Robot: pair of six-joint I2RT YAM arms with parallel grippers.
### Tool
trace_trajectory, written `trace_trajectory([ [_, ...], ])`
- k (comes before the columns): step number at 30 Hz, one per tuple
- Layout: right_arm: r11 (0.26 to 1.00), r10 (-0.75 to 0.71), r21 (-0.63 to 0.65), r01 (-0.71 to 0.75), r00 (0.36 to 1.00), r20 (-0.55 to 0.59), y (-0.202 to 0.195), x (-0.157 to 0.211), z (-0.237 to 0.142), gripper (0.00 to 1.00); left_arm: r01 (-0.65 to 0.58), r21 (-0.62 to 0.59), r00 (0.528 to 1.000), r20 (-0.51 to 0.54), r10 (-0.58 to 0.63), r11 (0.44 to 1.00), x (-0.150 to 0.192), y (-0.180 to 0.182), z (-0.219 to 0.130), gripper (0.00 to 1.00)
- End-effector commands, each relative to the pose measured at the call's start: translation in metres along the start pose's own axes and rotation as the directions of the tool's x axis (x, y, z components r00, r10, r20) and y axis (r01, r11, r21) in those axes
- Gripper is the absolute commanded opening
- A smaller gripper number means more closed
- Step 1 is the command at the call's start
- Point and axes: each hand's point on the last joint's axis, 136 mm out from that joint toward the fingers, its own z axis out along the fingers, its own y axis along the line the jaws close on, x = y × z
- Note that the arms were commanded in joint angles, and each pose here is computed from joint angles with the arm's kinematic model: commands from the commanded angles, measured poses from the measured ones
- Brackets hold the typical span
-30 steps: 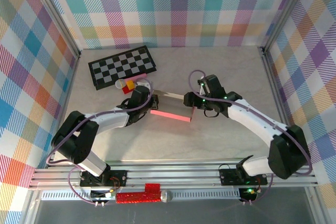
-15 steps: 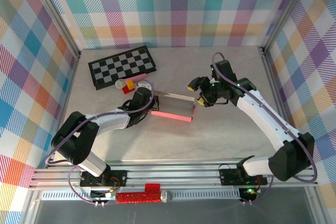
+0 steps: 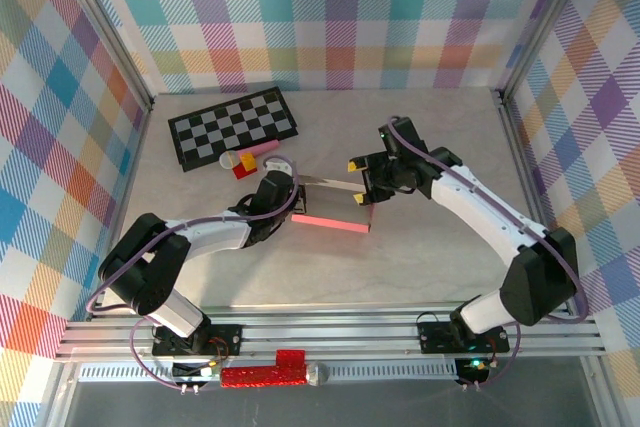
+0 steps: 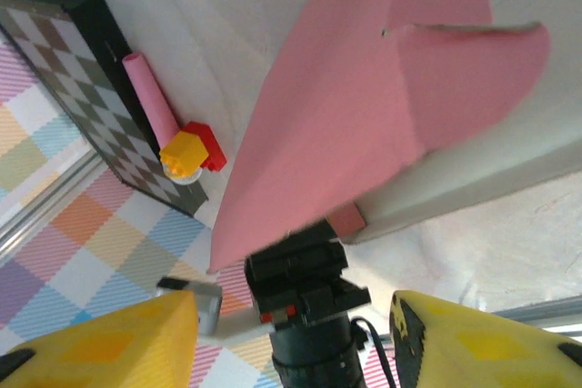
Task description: Fold the paper box
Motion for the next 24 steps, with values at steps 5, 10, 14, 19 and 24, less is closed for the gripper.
trace_trajectory([
  [5, 0.991, 0.131, -0.028, -0.130, 0.990, 0.051, 0.008, -0.012, 0.020, 0.50, 0.015, -0.013, 1.000, 0.017, -0.014, 1.000, 0.003, 0.000, -0.003, 0.00],
  [10, 0.991, 0.133, -0.013, -0.133, 0.990, 0.051, 0.009, -0.014, 0.028, 0.41, 0.013, -0.012, 1.000, 0.012, -0.013, 1.000, 0.005, -0.001, -0.004, 0.00],
  [14, 0.990, 0.140, 0.015, -0.141, 0.989, 0.052, 0.002, -0.014, 0.031, 0.30, 0.012, -0.015, 1.000, 0.013, -0.012, 1.000, 0.004, -0.001, -0.005, 0.00],
  [19, 0.987, 0.148, 0.051, -0.150, 0.988, 0.049, -0.010, -0.014, 0.032, 0.16, 0.016, -0.014, 1.000, 0.013, -0.015, 1.000, 0.002, -0.002, -0.007, 0.00],
  [24, 0.985, 0.153, 0.069, -0.157, 0.987, 0.057, -0.021, -0.016, 0.033, 0.09, 0.028, 0.000, 1.000, 0.009, -0.028, 1.000, 0.001, -0.005, -0.012, 0.00],
])
